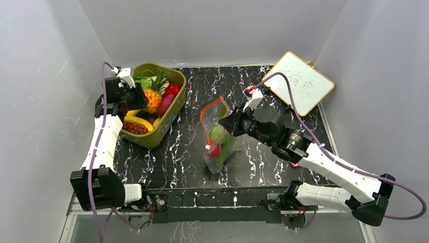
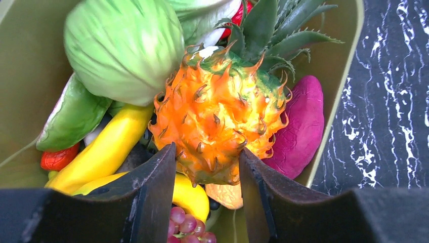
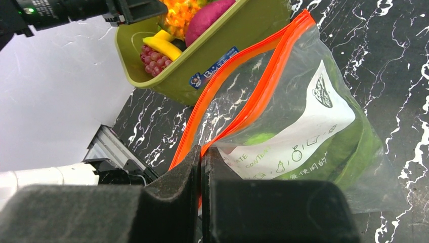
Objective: Place the food in the zip-top bag and seal the zipper
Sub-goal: Place the fake fruit in the bin.
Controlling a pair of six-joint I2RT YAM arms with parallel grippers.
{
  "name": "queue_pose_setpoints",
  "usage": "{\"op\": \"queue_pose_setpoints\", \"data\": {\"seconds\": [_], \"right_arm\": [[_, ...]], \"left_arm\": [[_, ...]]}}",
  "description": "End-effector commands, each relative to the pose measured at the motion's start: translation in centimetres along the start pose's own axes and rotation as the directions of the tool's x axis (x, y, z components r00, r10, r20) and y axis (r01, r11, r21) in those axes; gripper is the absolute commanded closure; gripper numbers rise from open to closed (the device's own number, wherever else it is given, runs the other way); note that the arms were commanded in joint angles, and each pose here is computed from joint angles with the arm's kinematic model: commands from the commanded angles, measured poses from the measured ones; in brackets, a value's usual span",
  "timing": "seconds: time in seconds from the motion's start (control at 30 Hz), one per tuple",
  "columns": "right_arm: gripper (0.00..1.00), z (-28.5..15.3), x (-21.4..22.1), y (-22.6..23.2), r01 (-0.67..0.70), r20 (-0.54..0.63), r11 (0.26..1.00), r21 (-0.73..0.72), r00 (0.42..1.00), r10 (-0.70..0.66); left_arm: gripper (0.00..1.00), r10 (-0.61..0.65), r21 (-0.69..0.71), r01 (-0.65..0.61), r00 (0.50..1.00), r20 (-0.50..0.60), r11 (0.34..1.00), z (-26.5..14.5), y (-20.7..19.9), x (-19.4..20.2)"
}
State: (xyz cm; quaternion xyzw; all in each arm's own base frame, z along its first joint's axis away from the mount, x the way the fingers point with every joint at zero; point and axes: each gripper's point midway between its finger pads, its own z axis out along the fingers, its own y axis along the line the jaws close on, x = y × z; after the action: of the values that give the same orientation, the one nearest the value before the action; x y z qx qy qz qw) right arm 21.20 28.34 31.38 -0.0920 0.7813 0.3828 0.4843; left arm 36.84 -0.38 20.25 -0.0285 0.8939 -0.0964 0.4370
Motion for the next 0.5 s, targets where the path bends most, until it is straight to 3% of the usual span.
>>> {"op": "queue_pose_setpoints", "data": {"seconds": [0.0,0.47], "right_arm": [[1.00,-0.1,-3.5,2.1,-0.035,0.117,0.998,-0.058,0.992,0.042],[1.00,0.7,-3.1,2.0,-0.056,0.107,0.997,-0.051,0.992,0.061]], "left_arm": [[0.90,-0.024,0.139,0.016,0.998,0.059,0.990,-2.2,-3.5,-1.4],[0.91,-0.019,0.032,0.013,0.980,0.197,0.999,-4.2,-2.0,-3.6]]}}
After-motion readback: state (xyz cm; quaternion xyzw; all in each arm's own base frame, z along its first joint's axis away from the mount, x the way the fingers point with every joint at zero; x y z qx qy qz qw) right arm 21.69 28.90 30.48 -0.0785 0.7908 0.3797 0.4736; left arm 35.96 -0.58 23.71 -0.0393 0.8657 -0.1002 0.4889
